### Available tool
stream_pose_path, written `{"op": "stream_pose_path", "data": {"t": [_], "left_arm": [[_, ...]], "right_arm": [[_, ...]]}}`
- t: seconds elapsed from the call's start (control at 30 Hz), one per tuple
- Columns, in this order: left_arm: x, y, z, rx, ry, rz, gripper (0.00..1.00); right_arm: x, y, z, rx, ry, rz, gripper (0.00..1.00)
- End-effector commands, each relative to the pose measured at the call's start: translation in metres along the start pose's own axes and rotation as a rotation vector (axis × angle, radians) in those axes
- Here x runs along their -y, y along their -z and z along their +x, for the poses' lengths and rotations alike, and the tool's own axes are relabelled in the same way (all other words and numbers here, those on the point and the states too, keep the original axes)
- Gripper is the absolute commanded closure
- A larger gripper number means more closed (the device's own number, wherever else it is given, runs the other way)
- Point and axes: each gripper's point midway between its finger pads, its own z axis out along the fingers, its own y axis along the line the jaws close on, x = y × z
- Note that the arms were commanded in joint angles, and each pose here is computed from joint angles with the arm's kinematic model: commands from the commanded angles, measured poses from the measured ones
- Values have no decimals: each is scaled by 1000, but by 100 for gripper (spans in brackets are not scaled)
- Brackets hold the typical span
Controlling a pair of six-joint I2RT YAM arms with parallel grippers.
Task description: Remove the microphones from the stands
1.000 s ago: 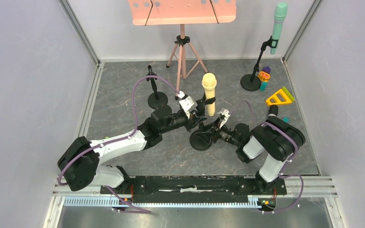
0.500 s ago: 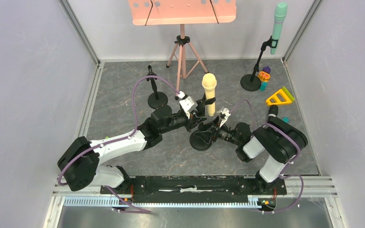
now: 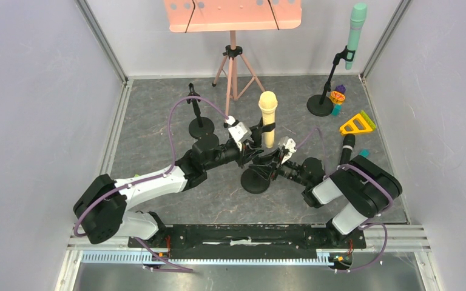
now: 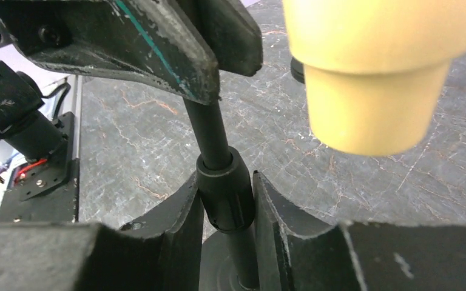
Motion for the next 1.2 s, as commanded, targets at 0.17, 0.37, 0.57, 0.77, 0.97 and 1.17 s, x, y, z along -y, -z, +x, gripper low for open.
{"op": "stream_pose_path", "data": {"t": [0.17, 0.37, 0.57, 0.77, 0.97, 1.17], "left_arm": [[-6, 1, 2, 5, 12, -28, 98], [-8, 1, 3, 11, 23, -43, 98], [-11, 3, 3, 15, 21, -60, 98], [-11, 7, 6, 3, 12, -64, 98], [-11, 5, 7, -1, 10, -59, 98], [-8, 4, 2, 10, 13, -48, 98]], "right_arm": [[-3, -7, -38, 115, 348, 154, 88], [30, 6, -43, 104, 412, 511, 98], [31, 10, -40, 137, 396, 598, 86], [8, 4, -24, 89, 338, 390, 44], [-10, -5, -28, 86, 244, 127, 38], [-14, -7, -29, 83, 192, -58, 46]]}}
